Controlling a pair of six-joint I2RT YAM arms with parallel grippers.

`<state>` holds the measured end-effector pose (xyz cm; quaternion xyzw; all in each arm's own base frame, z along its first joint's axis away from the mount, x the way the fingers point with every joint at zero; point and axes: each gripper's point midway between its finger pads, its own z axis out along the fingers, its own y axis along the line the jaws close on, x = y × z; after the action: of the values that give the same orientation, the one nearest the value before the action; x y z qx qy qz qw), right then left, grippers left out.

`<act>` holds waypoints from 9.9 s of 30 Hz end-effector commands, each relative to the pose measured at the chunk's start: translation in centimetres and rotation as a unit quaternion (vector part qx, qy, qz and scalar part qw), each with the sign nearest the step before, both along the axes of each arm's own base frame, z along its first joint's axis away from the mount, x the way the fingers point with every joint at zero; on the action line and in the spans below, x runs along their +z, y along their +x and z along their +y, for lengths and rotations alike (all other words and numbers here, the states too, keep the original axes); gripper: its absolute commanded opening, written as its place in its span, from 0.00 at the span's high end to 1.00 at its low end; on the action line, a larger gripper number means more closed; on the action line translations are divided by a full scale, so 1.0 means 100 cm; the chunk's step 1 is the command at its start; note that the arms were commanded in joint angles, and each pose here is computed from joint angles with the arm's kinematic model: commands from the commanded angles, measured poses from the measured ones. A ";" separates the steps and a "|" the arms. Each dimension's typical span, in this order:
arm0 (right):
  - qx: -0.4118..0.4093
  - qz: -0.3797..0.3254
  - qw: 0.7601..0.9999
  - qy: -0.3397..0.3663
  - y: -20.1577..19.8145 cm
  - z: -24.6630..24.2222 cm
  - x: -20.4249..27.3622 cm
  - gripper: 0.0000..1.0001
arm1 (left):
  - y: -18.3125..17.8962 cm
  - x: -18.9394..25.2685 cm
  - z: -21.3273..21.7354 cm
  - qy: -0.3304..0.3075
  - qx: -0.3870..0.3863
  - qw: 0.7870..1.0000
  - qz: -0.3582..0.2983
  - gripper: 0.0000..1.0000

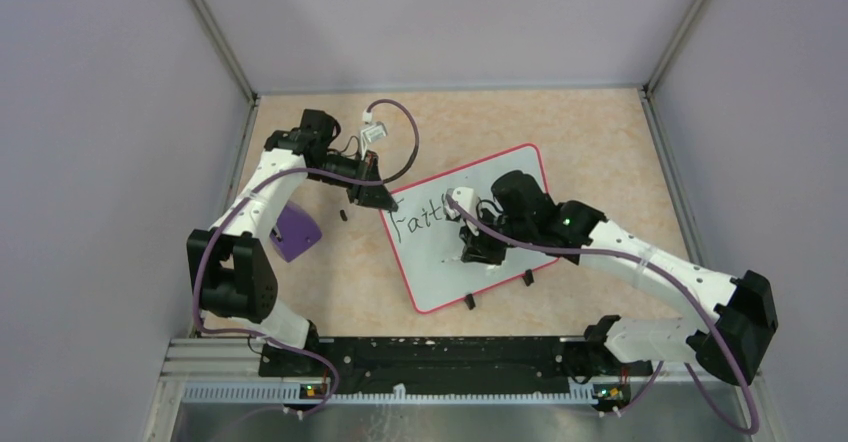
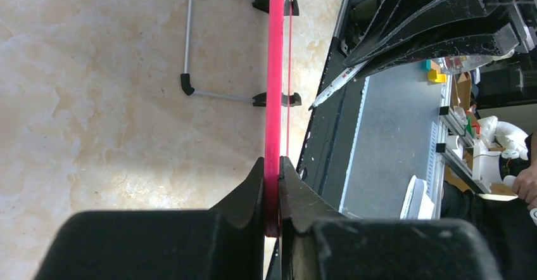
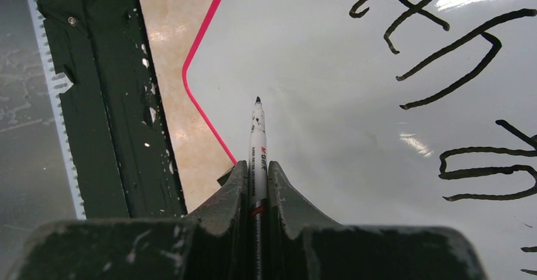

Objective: Write a sentence on the whiteboard

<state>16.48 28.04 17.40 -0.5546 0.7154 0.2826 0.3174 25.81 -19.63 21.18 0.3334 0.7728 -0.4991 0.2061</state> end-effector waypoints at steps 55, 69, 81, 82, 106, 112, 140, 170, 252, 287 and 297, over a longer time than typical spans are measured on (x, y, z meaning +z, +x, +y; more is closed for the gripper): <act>-0.002 -0.099 0.995 -0.012 -0.002 0.040 0.011 1.00 | 0.008 -0.021 0.001 0.023 0.008 1.000 0.001 1.00; -0.036 -0.121 0.992 -0.025 0.015 0.041 0.011 1.00 | 0.007 -0.020 0.000 0.020 0.006 1.000 0.000 1.00; -0.003 -0.111 0.993 -0.043 0.003 0.052 -0.003 1.00 | 0.006 -0.018 0.001 0.022 0.005 1.000 -0.004 1.00; -0.001 -0.111 0.993 -0.046 0.003 0.052 -0.005 1.00 | 0.006 -0.018 0.001 0.021 0.004 1.000 -0.004 1.00; 0.007 -0.124 0.987 -0.101 -0.008 0.007 -0.032 1.00 | 0.007 -0.018 0.002 0.026 0.007 1.000 -0.003 1.00; 0.035 -0.099 0.989 -0.100 -0.020 0.012 -0.040 1.00 | 0.007 -0.018 0.002 0.025 0.007 1.000 -0.004 1.00; 0.014 -0.110 0.992 -0.053 -0.009 0.021 0.006 1.00 | 0.007 -0.019 0.001 0.024 0.006 1.000 -0.003 1.00; -0.042 -0.105 0.992 -0.063 0.017 -0.009 0.011 1.00 | 0.010 -0.017 0.001 0.023 0.007 1.000 -0.005 1.00; -0.076 -0.100 0.990 -0.062 0.016 -0.031 0.006 1.00 | 0.011 -0.017 0.001 0.025 0.007 1.000 -0.005 1.00; -0.054 -0.086 0.993 -0.065 0.019 -0.004 -0.010 1.00 | 0.008 -0.018 0.002 0.027 0.007 1.000 -0.008 1.00; -0.034 -0.074 0.993 -0.091 0.005 -0.018 -0.027 1.00 | 0.009 -0.020 0.002 0.027 0.006 1.000 -0.006 1.00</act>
<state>17.13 26.53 14.85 -0.5670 0.7386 0.1697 0.3228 26.08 -19.68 20.90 0.3257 0.7746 -0.5012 0.2067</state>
